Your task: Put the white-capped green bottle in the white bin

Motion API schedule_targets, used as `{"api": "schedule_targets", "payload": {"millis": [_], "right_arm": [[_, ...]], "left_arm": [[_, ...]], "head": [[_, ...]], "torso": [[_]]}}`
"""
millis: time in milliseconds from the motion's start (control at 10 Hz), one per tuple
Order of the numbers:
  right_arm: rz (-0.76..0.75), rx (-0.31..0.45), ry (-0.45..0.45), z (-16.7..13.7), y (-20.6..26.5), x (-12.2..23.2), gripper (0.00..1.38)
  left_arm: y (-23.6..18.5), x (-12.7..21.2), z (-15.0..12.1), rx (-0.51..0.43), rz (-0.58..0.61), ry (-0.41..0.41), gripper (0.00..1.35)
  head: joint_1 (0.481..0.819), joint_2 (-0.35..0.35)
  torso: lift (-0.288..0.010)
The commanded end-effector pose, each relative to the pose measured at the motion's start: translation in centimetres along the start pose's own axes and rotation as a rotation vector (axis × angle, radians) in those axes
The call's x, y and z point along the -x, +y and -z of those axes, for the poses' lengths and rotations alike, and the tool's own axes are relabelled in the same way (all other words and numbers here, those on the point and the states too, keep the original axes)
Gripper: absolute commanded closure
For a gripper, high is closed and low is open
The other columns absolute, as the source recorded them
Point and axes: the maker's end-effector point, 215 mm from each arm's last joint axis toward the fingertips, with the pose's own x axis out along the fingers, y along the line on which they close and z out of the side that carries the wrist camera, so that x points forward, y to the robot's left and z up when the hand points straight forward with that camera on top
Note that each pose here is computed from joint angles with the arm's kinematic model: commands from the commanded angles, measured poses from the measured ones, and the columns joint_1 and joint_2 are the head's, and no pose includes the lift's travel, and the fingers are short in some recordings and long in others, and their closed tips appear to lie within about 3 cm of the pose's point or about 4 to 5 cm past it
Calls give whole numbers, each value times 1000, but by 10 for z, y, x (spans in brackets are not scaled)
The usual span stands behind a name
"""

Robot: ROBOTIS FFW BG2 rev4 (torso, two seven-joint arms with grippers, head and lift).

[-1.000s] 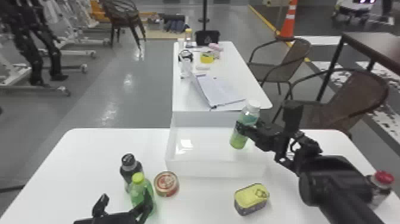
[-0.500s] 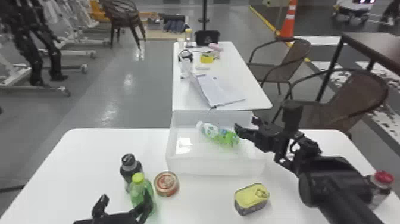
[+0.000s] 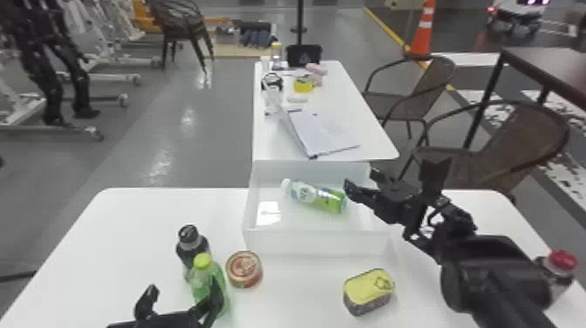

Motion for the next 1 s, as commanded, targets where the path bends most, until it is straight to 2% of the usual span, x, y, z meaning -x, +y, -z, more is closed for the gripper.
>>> {"api": "schedule_targets", "payload": {"millis": [0, 300, 500, 600, 900], "right_arm": [[30, 3, -49, -17, -1, 22, 412], [148, 6, -52, -11, -17, 96, 406], [198, -49, -44, 15, -16, 136, 409], [208, -87, -13, 38, -6, 152, 407], [206, -128, 19, 64, 39, 192, 410]], "left_arm": [[0, 0, -1, -1, -2, -4, 125], [2, 1, -3, 0, -8, -12, 125], [4, 2, -5, 0, -11, -17, 125], [3, 2, -6, -1, -10, -19, 125], [0, 2, -6, -3, -8, -19, 125]], "head": [[549, 0], [549, 0], [549, 0], [549, 0], [549, 0]], "torso": [[-100], [-100], [-100], [-100], [-100]]}}
